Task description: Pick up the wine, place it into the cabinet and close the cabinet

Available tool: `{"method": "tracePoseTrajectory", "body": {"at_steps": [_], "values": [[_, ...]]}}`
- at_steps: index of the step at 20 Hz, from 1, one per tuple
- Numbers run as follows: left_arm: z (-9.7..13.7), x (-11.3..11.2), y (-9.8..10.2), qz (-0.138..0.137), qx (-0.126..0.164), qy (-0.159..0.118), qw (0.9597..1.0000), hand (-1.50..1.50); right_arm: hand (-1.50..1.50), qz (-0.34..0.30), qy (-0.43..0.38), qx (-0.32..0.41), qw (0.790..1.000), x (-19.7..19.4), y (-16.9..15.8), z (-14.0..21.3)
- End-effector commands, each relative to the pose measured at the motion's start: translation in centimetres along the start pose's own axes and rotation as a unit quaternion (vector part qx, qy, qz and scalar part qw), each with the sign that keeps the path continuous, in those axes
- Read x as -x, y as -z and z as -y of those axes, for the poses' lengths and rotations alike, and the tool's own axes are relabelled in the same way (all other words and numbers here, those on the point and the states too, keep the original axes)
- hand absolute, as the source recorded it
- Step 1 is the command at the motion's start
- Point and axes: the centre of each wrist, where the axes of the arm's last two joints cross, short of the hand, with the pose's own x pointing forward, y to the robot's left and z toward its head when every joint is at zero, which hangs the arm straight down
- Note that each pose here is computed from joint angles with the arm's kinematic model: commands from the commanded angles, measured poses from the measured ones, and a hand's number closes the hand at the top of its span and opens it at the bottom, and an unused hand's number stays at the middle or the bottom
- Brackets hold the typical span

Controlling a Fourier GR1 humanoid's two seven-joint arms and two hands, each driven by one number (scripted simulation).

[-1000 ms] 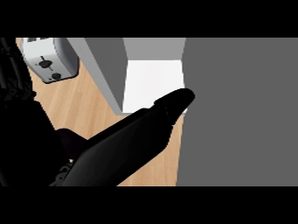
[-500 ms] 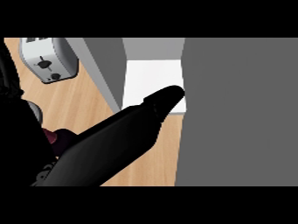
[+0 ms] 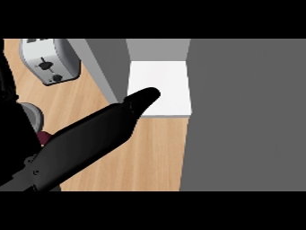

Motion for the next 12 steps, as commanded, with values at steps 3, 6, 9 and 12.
{"method": "tracePoseTrajectory", "body": {"at_steps": [3,6,9,12], "values": [[-0.7,2.5,0.3,-0.084,0.002,0.028,0.9961,-1.50,-1.50,0.022,-0.013,0.022,0.999,-2.0,-1.6,0.2],[-2.0,3.6,0.6,-0.104,0.005,0.027,0.9942,-1.50,-1.50,0.022,-0.017,0.029,0.999,-0.7,-0.9,0.2],[-1.6,4.8,1.1,-0.132,-0.005,0.034,0.9907,-1.50,-1.50,0.024,-0.029,0.032,0.999,-1.5,-2.0,1.3],[-1.1,6.2,2.0,-0.126,-0.013,0.027,0.9915,-1.50,-1.50,0.024,-0.031,0.028,0.999,-1.7,-3.1,0.9]]}}
